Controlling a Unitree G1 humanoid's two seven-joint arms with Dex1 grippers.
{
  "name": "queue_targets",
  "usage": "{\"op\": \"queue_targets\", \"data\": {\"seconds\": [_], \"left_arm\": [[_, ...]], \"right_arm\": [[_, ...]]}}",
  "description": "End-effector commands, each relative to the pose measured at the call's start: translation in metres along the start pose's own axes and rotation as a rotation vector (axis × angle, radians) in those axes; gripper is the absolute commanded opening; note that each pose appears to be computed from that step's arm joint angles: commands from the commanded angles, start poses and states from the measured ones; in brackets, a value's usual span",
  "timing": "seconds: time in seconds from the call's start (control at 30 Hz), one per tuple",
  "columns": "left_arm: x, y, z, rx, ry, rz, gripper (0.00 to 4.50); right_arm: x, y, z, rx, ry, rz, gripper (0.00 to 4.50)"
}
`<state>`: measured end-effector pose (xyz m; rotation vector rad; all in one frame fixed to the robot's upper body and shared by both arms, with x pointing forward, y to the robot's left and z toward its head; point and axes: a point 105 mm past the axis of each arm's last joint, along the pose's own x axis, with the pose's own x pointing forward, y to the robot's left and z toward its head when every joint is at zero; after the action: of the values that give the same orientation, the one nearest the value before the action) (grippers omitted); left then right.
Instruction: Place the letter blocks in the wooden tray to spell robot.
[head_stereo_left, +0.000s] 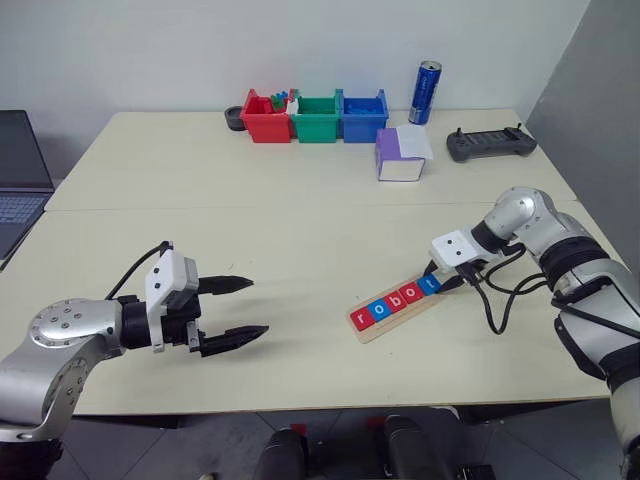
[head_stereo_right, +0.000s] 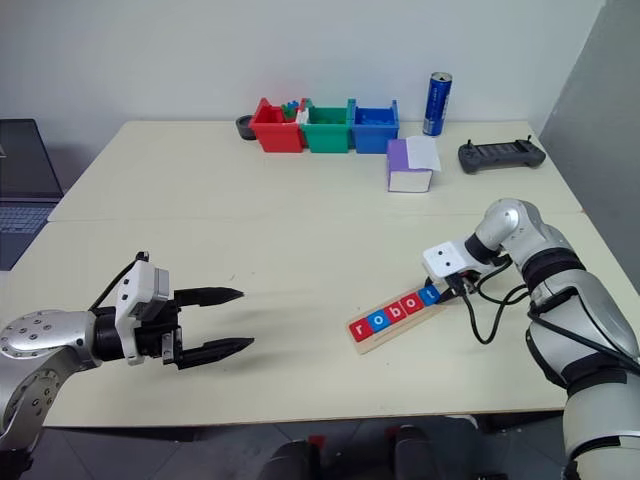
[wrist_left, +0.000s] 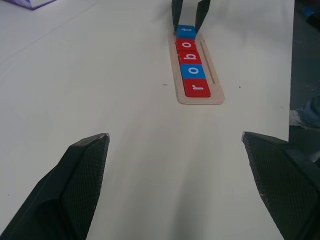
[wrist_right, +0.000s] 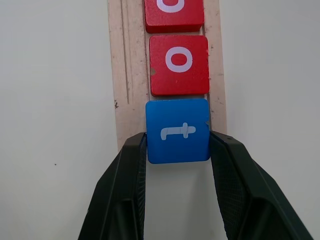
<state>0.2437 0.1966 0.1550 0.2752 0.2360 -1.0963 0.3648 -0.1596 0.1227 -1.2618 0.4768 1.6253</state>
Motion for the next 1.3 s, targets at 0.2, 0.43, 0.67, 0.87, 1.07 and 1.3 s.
{"op": "queue_targets", "data": {"seconds": [0.2,0.43,0.67,0.87,1.07,1.3], "left_arm": [[-0.0026,-0.0005,0.0112,0.049,-0.014,0.006,4.50],[-0.0024,-0.0005,0.0107,0.048,-0.013,0.005,4.50],[-0.0022,0.0004,0.0111,0.051,-0.013,0.005,4.50],[-0.0029,-0.0001,0.0114,0.050,-0.012,0.006,4.50],[-0.0035,-0.0001,0.0114,0.050,-0.010,0.009,4.50],[-0.0031,-0.0002,0.0113,0.050,-0.011,0.010,4.50]], "right_arm": [[0.0000,-0.0033,0.0212,-0.062,-0.062,0.046,1.45],[-0.0003,0.0040,0.0139,-0.044,-0.042,0.066,1.45],[-0.0012,0.0029,0.0122,-0.022,-0.045,0.061,1.45],[0.0027,0.0037,0.0127,-0.021,-0.052,0.070,1.45],[0.0062,0.0011,0.0147,-0.010,-0.060,0.069,1.45],[0.0040,-0.0026,0.0160,-0.001,-0.059,0.055,1.45]]}}
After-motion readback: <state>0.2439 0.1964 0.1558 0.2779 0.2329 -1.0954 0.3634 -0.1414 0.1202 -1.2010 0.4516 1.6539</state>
